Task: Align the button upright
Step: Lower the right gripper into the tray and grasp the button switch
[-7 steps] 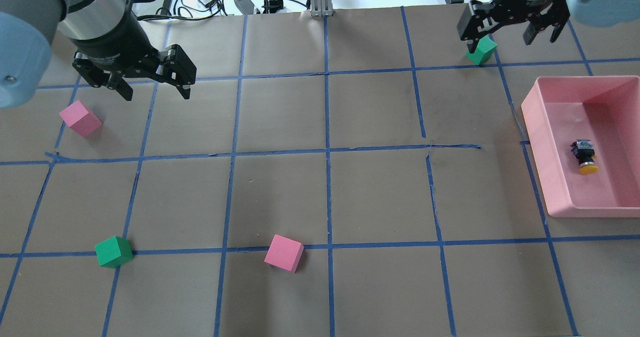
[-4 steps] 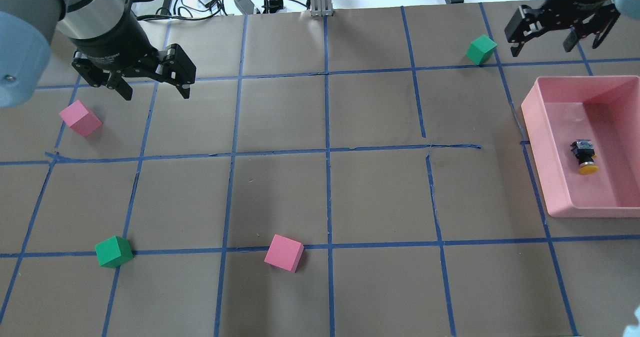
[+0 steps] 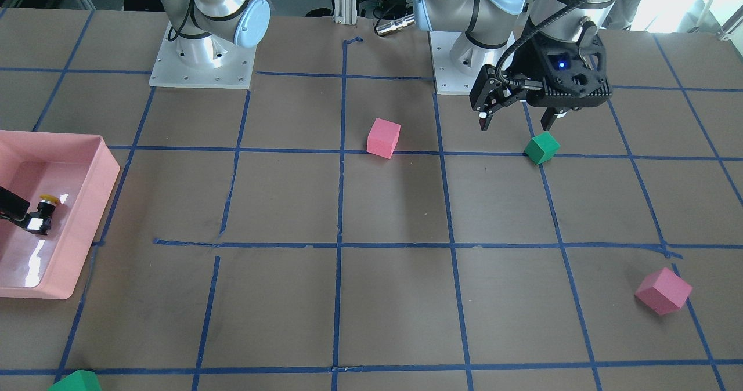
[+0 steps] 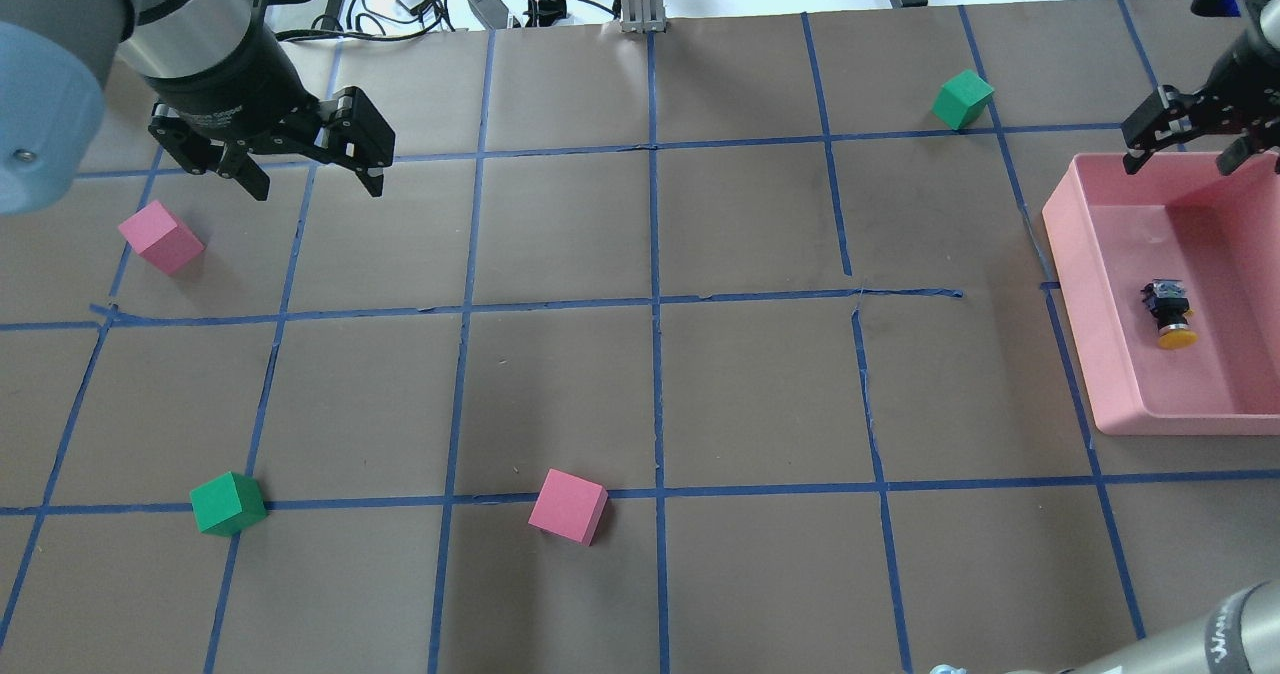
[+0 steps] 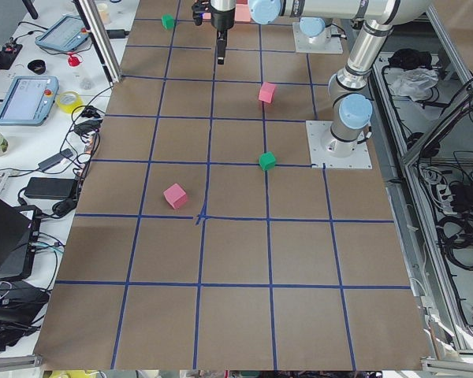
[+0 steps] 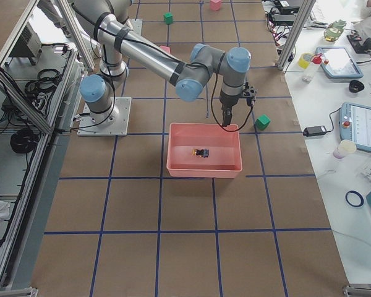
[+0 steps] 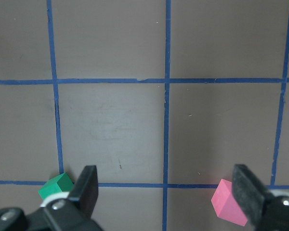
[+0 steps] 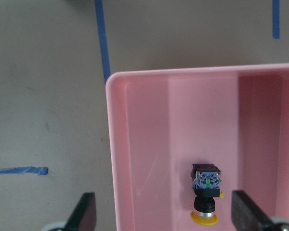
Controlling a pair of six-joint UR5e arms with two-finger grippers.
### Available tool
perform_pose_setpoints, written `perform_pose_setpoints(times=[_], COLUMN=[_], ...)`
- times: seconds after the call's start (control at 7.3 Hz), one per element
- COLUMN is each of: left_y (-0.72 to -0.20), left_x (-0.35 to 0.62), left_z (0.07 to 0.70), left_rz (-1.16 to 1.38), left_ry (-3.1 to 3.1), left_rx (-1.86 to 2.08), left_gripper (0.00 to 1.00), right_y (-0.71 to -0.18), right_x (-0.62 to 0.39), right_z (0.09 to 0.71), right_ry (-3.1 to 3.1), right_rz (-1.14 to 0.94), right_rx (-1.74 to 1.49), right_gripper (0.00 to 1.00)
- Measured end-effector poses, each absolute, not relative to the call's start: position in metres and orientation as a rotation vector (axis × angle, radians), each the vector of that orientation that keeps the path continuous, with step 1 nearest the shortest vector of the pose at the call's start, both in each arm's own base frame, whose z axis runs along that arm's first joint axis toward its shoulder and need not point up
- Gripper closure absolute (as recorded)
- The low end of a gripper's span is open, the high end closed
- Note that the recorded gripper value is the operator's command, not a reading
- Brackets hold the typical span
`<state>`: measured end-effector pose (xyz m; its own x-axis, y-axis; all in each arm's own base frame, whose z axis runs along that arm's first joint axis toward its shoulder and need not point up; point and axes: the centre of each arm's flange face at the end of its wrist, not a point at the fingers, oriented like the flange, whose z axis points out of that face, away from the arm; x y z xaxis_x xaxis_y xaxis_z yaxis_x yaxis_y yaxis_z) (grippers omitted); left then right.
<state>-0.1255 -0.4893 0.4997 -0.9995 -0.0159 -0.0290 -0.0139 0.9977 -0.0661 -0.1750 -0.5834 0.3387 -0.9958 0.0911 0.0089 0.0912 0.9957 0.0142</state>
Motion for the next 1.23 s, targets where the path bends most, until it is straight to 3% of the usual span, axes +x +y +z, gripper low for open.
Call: perform_pose_setpoints(times=[0.55,1.23], left_y=[-0.492,-0.490], left_x=[-0.125,-0.126], left_z=[0.497,0.499], left_rz=[-0.104,-0.107], left_ry=[3.127,3.122], left_rx=[-0.027,-0.023], left_gripper=[0.00,0.00], right_y=[-0.544,-0.519], right_x=[-0.210,-0.224], right_z=[0.247,0.213], right_ry=[-3.125,-3.148], right_rz=[-0.028,-0.073], right_rx=[-0.206,-0.151], right_gripper=[0.00,0.00])
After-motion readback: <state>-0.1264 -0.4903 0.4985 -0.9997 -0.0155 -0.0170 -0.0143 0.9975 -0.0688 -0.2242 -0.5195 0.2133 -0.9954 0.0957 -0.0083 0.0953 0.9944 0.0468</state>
